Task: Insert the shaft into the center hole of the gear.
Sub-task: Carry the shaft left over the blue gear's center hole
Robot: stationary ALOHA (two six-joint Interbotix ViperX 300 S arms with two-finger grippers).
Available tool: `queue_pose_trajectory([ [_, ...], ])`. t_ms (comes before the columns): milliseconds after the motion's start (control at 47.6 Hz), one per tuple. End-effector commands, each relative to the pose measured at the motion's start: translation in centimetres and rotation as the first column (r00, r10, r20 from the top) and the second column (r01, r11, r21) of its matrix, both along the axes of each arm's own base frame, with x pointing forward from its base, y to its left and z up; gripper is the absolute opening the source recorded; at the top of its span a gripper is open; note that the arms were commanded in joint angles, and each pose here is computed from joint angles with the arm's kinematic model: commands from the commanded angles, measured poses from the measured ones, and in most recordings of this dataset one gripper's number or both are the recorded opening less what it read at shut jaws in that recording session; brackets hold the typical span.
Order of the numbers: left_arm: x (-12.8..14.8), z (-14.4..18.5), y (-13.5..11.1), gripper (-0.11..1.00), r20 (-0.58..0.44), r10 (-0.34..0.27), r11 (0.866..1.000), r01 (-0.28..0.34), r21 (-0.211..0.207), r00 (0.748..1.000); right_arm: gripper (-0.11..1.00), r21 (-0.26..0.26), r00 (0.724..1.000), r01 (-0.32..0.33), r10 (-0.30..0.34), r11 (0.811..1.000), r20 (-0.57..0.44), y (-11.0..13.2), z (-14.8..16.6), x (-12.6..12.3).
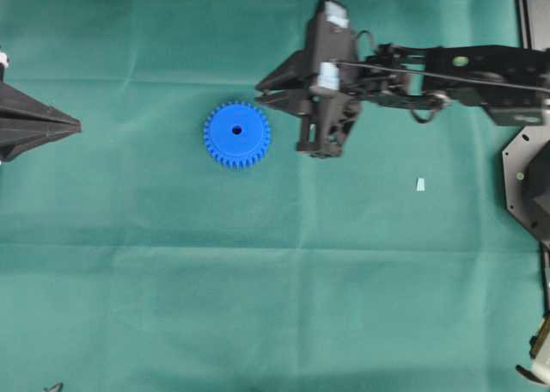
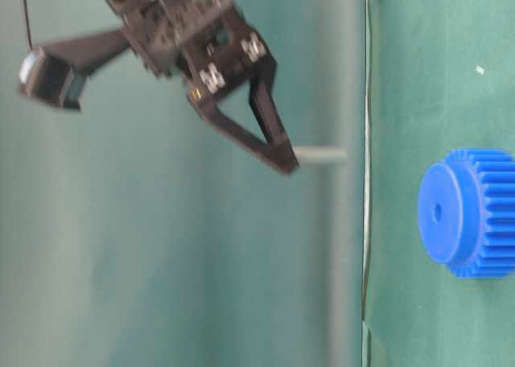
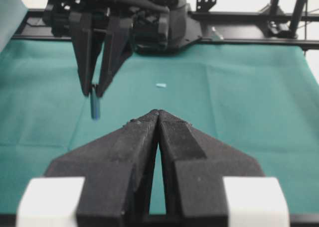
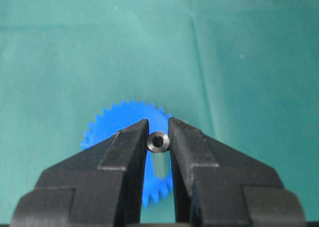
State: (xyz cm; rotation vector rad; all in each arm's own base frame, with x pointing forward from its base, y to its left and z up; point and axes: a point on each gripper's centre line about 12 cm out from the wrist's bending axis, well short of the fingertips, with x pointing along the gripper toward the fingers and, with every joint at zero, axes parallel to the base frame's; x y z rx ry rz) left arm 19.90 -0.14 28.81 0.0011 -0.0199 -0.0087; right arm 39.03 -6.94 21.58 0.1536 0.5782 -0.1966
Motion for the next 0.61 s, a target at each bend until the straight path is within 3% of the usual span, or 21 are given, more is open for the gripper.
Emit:
queue_pose_trajectory([
  [0, 0.2, 1.1, 0.0, 0.00, 0.029, 0.000, 1.000, 0.001, -0.002, 1.000, 0.16, -0.005, 0.998, -0.007, 0.007, 1.000, 0.055, 0.1, 1.8, 2.0],
  [189, 0.2, 1.2, 0.0, 0.00, 0.031, -0.001, 1.000, 0.001, 0.001, 1.000, 0.16, -0.005, 0.998, -0.015, 0.015, 1.000, 0.055, 0.2, 1.6, 3.4],
  [588, 0.2, 1.2, 0.0, 0.00, 0.032, -0.001, 1.000, 0.001, 0.001, 0.999, 0.16, 0.020, 0.998, 0.007, -0.009, 1.000, 0.068, 0.1, 0.1, 3.5],
])
